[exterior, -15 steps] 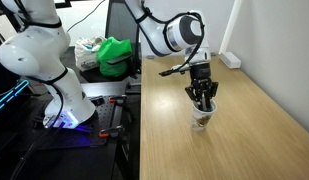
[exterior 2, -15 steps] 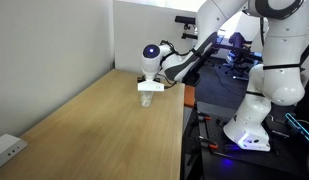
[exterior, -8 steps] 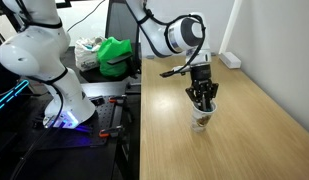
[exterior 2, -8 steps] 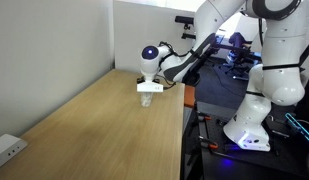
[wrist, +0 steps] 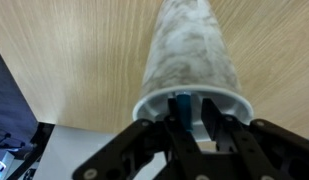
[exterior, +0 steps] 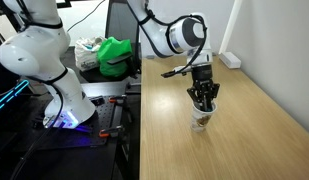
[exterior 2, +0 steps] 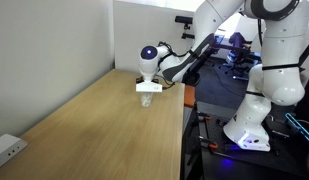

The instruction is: Remove the marker from the mug cup and place it on the table

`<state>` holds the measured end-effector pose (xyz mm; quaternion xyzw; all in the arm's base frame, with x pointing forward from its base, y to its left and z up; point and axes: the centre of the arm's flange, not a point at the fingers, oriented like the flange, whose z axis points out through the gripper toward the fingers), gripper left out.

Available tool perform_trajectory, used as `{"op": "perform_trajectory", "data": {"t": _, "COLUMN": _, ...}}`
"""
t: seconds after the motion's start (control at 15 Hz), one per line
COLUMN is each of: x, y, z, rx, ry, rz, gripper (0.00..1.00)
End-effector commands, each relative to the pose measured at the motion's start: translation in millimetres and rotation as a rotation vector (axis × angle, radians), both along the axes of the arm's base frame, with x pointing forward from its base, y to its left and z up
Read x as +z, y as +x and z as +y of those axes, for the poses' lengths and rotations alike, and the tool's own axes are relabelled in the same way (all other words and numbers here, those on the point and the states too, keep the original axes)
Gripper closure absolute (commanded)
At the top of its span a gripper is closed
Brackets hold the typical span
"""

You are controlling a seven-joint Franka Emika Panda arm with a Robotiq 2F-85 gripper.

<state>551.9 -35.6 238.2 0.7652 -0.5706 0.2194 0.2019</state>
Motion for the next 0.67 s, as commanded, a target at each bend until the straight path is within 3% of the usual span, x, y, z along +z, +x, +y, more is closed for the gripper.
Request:
{"op": "perform_trajectory", "data": {"t": 0.0, "x": 0.8, "y": 9.2, "z": -2.2, "rx": 0.009, "ry": 0.001, "rz": 0.015, "gripper": 0.89}}
{"op": "perform_trajectory", "data": {"t": 0.13, "x": 0.2, "y": 9.8, "z": -1.7, "rx": 0.01, "ry": 0.0, "rz": 0.016, "gripper": 0.98}}
{"op": "perform_trajectory", "data": {"t": 0.6, "x": 0.6, "y": 9.9, "z": 0.9, "rx": 0.012, "ry": -0.004, "rz": 0.013, "gripper": 0.96}}
